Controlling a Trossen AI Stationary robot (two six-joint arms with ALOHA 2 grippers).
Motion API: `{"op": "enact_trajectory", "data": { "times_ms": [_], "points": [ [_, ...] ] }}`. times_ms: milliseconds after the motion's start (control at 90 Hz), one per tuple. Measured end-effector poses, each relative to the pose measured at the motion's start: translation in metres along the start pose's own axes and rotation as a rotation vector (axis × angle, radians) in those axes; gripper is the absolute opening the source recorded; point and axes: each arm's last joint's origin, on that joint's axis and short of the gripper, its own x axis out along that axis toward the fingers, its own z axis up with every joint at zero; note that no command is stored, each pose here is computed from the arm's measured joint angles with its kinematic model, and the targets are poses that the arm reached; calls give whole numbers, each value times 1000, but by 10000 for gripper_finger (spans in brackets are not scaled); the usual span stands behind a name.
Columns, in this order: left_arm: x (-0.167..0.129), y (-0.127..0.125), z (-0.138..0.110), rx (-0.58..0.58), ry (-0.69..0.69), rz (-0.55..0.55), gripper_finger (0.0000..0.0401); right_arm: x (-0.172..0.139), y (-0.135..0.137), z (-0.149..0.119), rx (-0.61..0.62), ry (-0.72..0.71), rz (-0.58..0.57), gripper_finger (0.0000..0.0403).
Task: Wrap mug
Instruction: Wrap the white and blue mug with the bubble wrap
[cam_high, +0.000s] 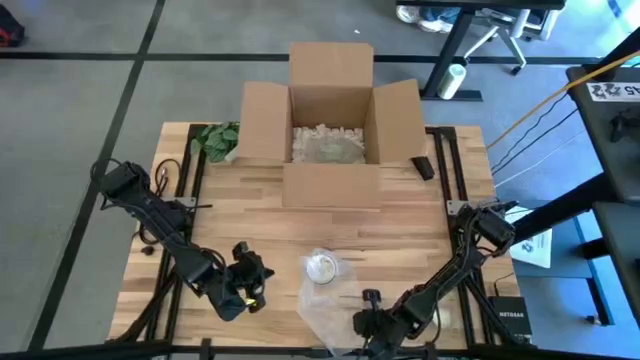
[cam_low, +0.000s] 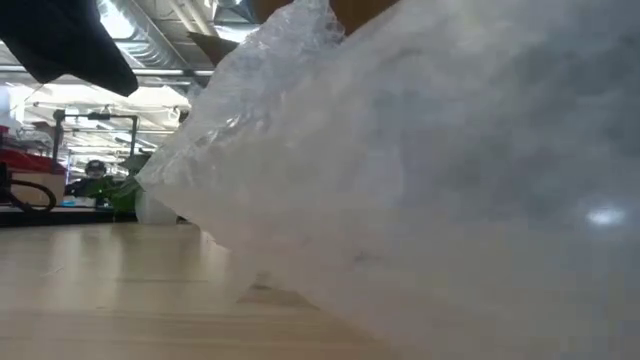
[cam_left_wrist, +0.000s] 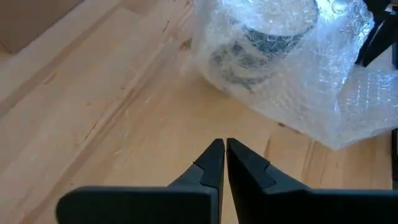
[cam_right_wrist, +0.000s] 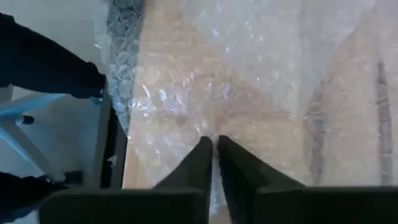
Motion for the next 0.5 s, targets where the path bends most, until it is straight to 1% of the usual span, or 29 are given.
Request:
{"op": "enact_trajectory", "data": {
  "times_ms": [156,289,500],
  "points": [
    [0,0,0,-1,0,-1,0,-15,4,21,-35,42,-52,2],
    [0,0,0,-2,-1,-2,0,-39,10,47,-114,37,-122,1],
    [0,-2,1,-10,-8,-15,0,-79,6,86,-218,-10,-289,0]
  ]
}}
